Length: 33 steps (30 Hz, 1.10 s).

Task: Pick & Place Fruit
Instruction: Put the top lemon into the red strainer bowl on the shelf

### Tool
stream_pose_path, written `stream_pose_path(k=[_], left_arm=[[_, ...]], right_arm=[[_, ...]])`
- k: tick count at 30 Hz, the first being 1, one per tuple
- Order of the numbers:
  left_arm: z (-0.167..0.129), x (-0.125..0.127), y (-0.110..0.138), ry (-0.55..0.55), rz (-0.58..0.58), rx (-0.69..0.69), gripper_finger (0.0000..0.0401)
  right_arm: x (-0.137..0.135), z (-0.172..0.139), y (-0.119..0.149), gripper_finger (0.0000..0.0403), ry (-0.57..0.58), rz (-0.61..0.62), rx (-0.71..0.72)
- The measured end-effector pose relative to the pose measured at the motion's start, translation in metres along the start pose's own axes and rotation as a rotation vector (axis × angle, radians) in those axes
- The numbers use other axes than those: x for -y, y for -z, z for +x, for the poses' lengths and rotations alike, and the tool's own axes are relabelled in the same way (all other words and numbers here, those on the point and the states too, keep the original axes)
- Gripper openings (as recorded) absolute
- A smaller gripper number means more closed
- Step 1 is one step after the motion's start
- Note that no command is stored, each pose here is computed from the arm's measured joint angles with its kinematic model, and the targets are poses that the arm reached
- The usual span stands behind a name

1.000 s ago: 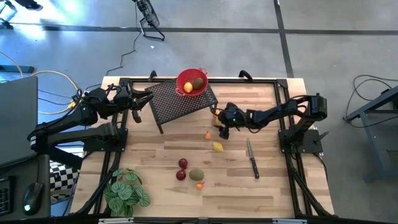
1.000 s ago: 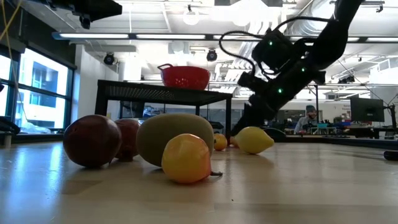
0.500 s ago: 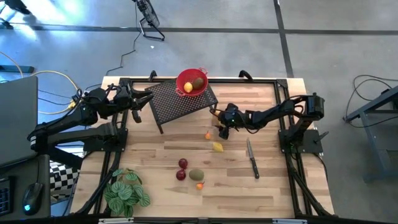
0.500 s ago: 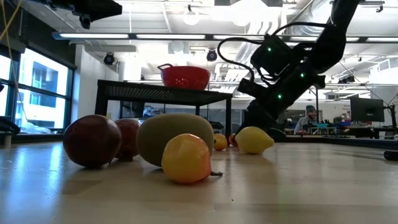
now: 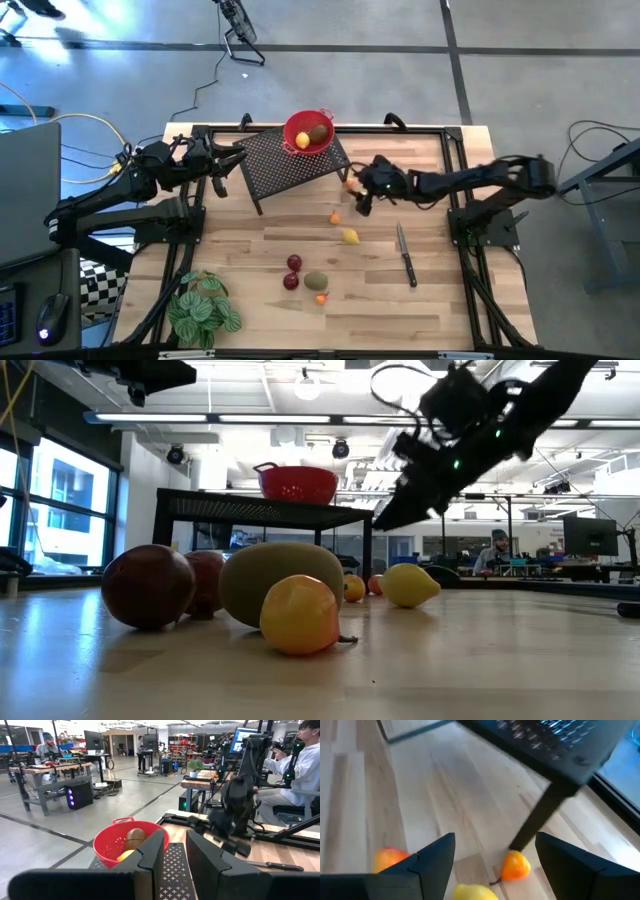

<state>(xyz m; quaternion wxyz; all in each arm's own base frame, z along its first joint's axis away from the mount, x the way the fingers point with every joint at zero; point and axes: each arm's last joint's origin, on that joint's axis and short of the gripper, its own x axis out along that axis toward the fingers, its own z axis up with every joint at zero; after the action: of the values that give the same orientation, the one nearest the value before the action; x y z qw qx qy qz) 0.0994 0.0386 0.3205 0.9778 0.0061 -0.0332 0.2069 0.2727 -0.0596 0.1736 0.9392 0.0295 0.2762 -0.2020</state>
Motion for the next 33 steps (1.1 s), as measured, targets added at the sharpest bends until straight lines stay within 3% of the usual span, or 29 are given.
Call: stream_pose_path(k=[3, 9, 19, 33], left_arm=[[0.000, 0.000, 0.000, 0.000, 0.000, 0.000, 0.0077], [0.000, 0.000, 0.000, 0.000, 0.019, 0.000, 0.0077], [0.000, 0.000, 0.000, 0.000, 0.018, 0.000, 0.0077], [0.000, 0.000, 0.000, 0.000, 0.018, 0.000, 0.0077]], right_arm=[[0.001, -0.015, -0.006, 0.0270, 0.000, 0.026, -0.043], [0.003, -0.029, 0.000, 0.0270, -0.009, -0.046, -0.154], [0.005, -0.029, 0.005, 0.0270, 0.016, 0.156, -0.207], [-0.001, 0.003, 0.021, 0.0270, -0.094, -0.017, -0.256]])
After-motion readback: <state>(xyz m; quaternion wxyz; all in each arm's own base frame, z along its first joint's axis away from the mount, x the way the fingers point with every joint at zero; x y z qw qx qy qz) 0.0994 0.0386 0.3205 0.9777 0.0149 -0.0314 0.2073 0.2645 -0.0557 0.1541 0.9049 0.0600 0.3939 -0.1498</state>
